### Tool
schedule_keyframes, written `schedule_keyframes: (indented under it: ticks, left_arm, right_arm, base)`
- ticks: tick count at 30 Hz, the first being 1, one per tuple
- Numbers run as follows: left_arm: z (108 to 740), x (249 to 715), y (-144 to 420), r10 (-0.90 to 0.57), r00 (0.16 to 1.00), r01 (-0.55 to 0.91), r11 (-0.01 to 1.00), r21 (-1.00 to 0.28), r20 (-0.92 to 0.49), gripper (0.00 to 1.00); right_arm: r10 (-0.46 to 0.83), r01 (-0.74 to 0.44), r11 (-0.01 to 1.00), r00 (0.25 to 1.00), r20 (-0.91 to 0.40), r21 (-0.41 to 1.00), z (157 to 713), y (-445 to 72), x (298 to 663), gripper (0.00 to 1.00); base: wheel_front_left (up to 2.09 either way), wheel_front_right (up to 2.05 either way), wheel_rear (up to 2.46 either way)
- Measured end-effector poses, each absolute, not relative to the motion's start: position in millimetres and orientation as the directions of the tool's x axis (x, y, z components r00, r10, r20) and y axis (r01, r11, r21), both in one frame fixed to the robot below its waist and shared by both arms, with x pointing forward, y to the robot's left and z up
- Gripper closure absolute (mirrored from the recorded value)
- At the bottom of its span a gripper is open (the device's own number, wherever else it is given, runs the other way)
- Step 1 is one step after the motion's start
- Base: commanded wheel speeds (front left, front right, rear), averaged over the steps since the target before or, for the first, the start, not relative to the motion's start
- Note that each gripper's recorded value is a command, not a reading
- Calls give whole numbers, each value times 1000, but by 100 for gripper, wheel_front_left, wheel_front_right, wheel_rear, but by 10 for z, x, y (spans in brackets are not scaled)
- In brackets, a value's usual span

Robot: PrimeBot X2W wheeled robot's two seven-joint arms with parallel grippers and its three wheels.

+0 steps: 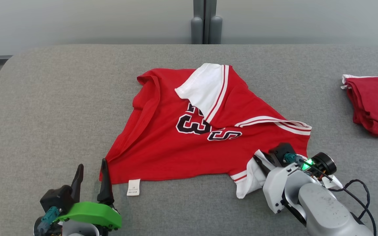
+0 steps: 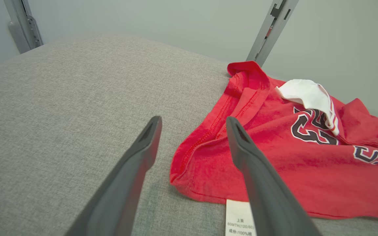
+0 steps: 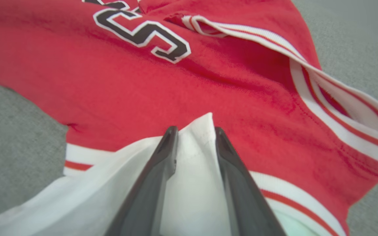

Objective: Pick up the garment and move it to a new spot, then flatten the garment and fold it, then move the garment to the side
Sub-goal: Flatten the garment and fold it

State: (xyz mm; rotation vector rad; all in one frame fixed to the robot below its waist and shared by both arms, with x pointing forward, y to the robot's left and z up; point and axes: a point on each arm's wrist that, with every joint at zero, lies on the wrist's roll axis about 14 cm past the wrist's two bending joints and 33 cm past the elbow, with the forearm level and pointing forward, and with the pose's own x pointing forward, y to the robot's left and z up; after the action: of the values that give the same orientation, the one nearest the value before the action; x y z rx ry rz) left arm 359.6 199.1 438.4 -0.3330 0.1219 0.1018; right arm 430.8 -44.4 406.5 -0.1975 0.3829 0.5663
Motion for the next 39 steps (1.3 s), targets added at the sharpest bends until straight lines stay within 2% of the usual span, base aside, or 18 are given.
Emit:
schedule_keyframes:
  ticks: [11,21,23,24,25,33,39]
  left_arm:
    - [4384,3673,1885,48,990,-89,942,-322,-134,0]
    - [4441,3733,1701,-5,994,-33,944,-329,-113,0]
    - [4457,3761,1651,-20,994,-16,944,-329,-107,0]
    - [4463,3771,1629,-27,994,-9,945,-327,-105,0]
    - [4469,3783,1603,-35,994,0,945,-327,-103,0]
    - [4496,3816,1468,-75,993,40,943,-330,-92,0]
    - [4516,3806,1487,-69,994,37,943,-330,-86,0]
  right_arm:
    - [491,-540,836,817,-303,-100,4300,-509,4333,100]
    - [443,-483,872,851,-281,-86,4341,-879,3899,100]
    - [425,-462,883,860,-283,-79,4357,-964,3798,67]
    - [416,-453,888,864,-285,-78,4363,-1004,3759,24]
    - [401,-438,895,869,-290,-77,4366,-1063,3715,0]
    - [268,-308,948,906,-328,-76,4416,-1526,3418,0]
    - [221,-254,960,945,-242,-116,4738,-1682,3635,0]
  base:
    - [0,0,0]
    - [0,0,0]
    - [0,0,0]
    - [0,0,0]
    - [0,0,0]
    - [0,0,0]
    - [0,0,0]
